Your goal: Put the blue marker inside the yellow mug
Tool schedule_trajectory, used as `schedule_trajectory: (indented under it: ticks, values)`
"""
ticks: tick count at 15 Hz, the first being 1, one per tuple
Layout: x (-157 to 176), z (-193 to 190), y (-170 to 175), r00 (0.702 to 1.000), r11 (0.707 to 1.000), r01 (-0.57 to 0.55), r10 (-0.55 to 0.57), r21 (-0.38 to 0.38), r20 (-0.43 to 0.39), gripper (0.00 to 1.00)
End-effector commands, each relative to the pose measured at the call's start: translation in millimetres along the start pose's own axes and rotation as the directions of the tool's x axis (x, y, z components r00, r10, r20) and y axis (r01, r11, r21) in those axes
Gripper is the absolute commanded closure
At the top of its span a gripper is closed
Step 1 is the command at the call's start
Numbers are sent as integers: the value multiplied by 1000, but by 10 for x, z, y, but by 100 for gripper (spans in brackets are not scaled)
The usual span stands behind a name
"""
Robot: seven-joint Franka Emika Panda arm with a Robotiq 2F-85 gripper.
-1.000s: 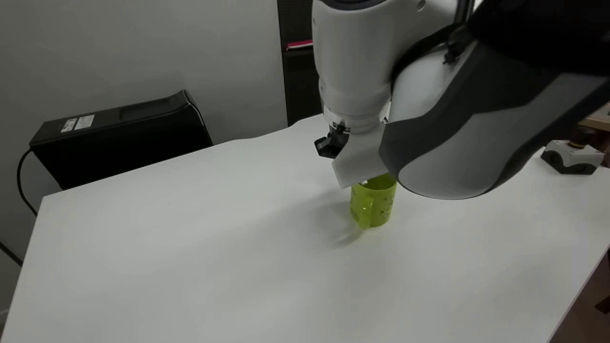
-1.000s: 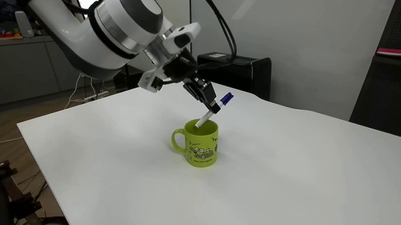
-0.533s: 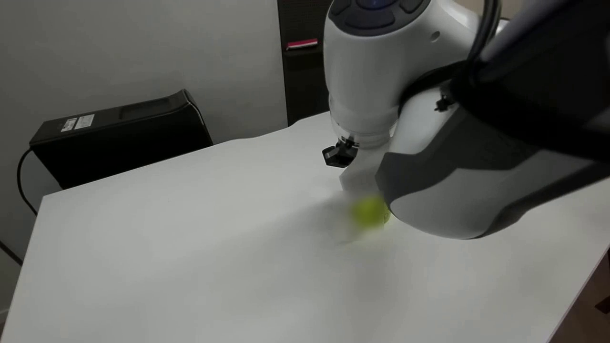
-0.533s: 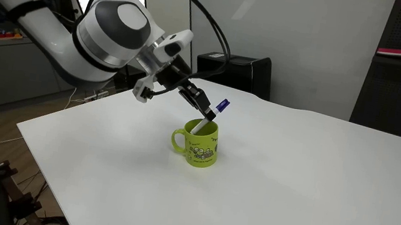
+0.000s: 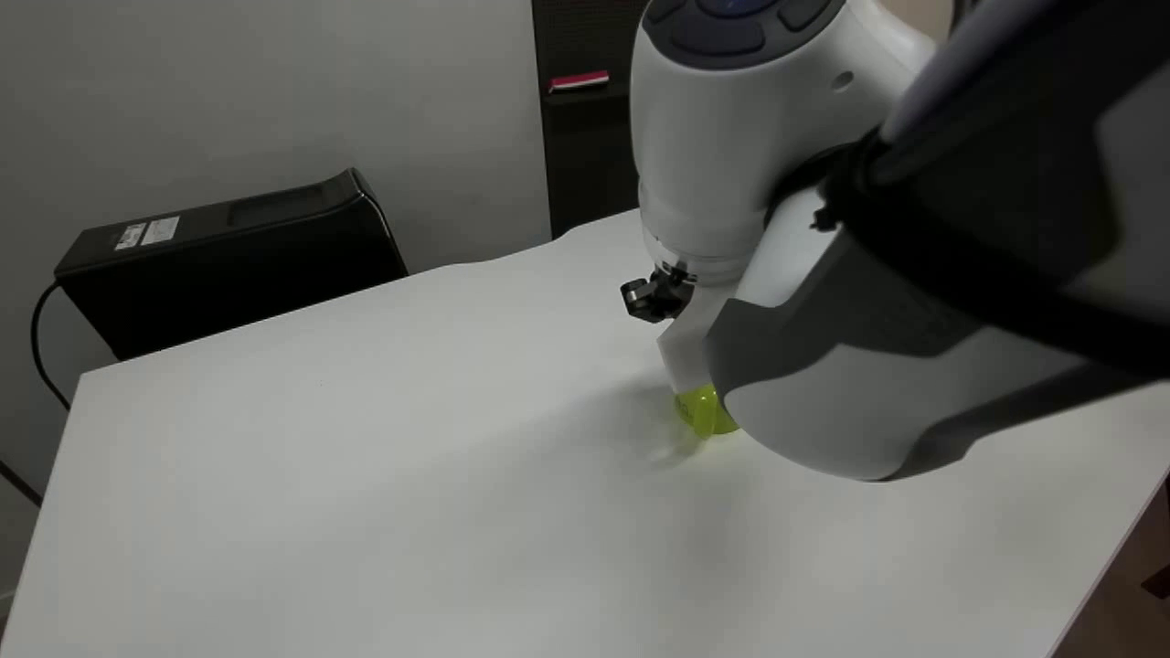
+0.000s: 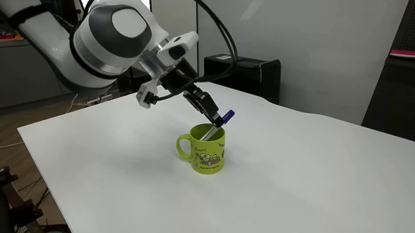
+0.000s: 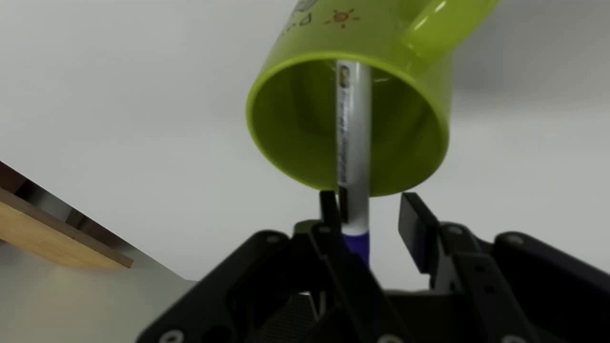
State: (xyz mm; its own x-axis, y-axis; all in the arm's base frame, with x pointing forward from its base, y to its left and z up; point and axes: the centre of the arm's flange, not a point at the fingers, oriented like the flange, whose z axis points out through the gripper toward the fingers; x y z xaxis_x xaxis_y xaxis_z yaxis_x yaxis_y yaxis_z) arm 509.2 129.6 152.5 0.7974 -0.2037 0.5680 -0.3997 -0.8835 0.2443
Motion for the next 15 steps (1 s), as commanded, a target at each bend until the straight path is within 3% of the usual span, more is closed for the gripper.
schedule_trajectory:
  ticks: [1, 5, 11, 15]
  values:
    - [41, 4, 47, 1000, 1000, 15, -15, -17, -1, 30]
    - [217, 4, 101, 999, 999, 39, -39, -16, 2, 2]
    - [739, 26, 342, 989, 990, 137, -138, 35, 48, 0]
    - [1070, 56, 464, 956, 958, 254, -270, 136, 117, 0]
